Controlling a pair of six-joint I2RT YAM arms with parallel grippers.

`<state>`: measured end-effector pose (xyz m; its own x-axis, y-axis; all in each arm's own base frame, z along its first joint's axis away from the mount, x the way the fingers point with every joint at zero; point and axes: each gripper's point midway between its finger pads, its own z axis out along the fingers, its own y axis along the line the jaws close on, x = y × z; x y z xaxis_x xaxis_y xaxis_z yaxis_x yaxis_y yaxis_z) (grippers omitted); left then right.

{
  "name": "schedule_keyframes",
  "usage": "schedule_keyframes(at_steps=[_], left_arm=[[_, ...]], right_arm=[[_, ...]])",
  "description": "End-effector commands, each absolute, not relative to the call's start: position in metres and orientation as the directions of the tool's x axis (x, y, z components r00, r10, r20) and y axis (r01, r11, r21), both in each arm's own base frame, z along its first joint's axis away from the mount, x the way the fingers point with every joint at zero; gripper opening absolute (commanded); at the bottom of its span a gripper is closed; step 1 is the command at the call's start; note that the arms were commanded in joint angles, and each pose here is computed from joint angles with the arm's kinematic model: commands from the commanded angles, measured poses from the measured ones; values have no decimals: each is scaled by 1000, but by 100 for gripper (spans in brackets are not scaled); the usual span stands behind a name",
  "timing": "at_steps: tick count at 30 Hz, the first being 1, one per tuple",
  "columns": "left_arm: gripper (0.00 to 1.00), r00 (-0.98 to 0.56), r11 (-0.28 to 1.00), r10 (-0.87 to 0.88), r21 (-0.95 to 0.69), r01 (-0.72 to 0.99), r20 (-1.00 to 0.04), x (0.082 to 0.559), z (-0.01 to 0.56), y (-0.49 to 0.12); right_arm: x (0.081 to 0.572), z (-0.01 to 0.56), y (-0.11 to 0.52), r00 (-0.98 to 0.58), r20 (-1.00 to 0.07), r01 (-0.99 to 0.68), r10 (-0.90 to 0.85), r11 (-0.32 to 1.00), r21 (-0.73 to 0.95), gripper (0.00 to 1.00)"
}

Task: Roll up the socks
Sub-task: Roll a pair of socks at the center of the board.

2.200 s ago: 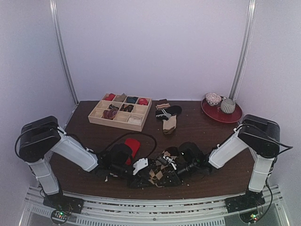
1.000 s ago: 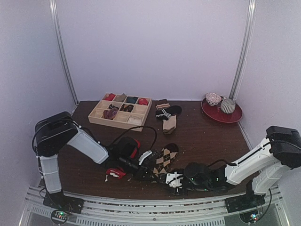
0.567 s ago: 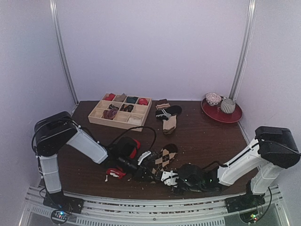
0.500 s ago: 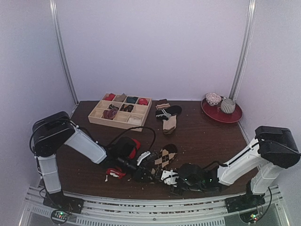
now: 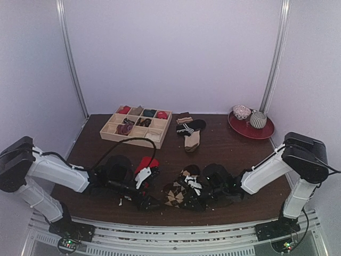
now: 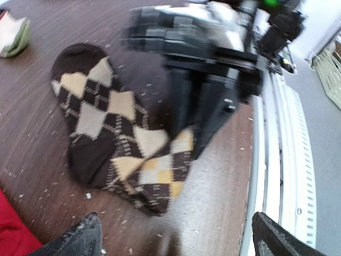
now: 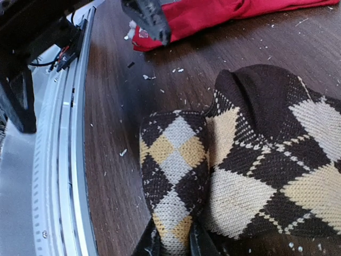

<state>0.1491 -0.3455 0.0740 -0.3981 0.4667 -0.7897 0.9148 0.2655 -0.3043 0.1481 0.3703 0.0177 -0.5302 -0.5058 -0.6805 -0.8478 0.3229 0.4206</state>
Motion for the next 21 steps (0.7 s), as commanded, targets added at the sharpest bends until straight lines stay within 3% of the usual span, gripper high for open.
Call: schedule_keyframes(at_steps=[1, 10, 13, 17, 21], left_arm=[[96, -172, 155, 380, -121, 981, -909, 150, 99, -362], [78, -146, 20, 431, -152, 988, -891, 142, 72, -392], [71, -171, 20, 473, -183, 983, -864, 139, 52, -390], [48, -195, 29, 506, -209, 977, -840, 134, 39, -385], [44, -213, 65, 529, -211, 975, -821, 136, 29, -381]], right_arm=[[110, -47, 325, -735, -306, -637, -605, 461, 618, 14], [103, -65, 317, -777, -175, -551, -604, 519, 654, 14], [104, -66, 315, -782, -165, -541, -601, 524, 658, 14], [105, -68, 313, -780, -155, -540, -606, 527, 656, 14], [106, -72, 310, -776, -143, -542, -615, 533, 650, 14]])
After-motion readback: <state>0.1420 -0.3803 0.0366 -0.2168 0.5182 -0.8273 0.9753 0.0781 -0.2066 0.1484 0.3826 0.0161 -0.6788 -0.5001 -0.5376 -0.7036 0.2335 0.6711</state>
